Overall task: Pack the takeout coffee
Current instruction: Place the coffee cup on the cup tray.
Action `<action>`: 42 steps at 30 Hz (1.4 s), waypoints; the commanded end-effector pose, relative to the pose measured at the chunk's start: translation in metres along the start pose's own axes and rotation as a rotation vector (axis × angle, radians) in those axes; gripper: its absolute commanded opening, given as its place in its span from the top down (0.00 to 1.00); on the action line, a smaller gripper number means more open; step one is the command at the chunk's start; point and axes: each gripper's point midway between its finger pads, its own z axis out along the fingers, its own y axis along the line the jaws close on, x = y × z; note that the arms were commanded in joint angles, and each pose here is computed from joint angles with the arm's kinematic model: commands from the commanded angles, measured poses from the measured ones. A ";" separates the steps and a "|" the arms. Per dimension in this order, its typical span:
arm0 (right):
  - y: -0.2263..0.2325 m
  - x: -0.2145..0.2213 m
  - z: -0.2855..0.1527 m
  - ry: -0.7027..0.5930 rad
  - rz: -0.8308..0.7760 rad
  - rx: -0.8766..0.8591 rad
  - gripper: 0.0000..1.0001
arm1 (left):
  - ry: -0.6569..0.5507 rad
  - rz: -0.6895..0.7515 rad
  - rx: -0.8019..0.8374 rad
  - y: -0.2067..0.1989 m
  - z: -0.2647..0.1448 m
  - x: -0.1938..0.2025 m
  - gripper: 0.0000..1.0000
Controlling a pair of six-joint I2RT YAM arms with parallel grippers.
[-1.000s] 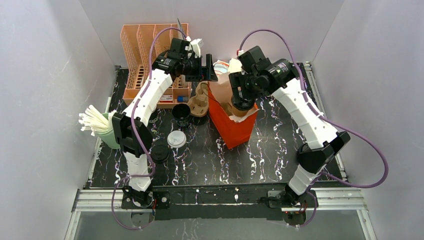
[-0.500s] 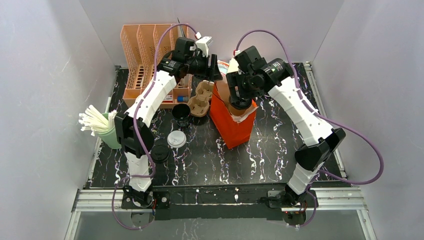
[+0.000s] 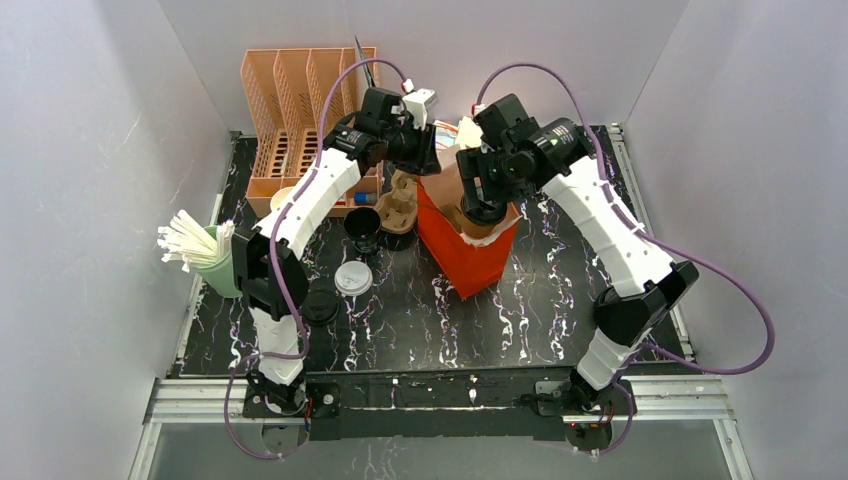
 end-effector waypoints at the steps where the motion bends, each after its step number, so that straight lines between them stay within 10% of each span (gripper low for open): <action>1: 0.000 -0.021 -0.036 -0.112 0.005 -0.026 0.88 | -0.006 0.036 -0.008 -0.025 -0.039 0.006 0.76; 7: 0.003 -0.011 -0.040 -0.099 -0.027 -0.062 0.88 | 0.006 0.050 0.022 -0.058 -0.063 0.027 1.00; 20: 0.046 0.041 -0.053 -0.199 -0.196 -0.246 0.83 | -0.166 0.137 0.023 -0.092 -0.111 0.037 1.00; 42: 0.071 0.040 -0.012 -0.363 -0.317 0.046 0.92 | -0.197 -0.083 0.197 -0.119 -0.095 0.062 1.00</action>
